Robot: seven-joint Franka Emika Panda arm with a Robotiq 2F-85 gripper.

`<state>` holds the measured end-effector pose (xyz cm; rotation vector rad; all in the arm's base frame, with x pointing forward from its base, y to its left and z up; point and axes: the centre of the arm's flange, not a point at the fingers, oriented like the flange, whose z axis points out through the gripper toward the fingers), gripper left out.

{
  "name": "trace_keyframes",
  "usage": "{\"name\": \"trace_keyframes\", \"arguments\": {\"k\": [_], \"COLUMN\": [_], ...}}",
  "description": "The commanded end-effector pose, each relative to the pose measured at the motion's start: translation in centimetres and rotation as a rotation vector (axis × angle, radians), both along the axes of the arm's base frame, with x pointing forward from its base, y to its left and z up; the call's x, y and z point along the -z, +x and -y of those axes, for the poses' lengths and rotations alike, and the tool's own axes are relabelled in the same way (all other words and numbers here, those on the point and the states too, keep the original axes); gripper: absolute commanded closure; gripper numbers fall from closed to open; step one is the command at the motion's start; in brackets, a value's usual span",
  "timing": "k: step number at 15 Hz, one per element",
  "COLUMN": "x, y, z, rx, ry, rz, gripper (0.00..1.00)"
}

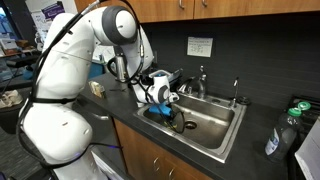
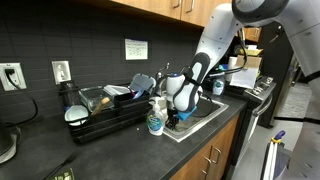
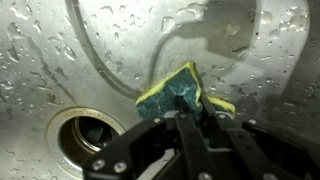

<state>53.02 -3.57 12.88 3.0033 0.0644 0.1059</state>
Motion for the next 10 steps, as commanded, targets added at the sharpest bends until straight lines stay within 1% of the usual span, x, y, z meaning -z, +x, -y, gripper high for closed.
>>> {"name": "trace_keyframes", "arguments": {"k": [1,5,10], "x": [0.4,0.3,0.3], "y": [0.6,0.6,0.5], "z": [-1.8,-2.7,-1.3], "rx": [-0.044,-0.065,-0.050], "ry": [0.023,0.030,0.007], "rz": [0.007,0.006,0.006], "gripper": [0.96,0.96,0.96]}}
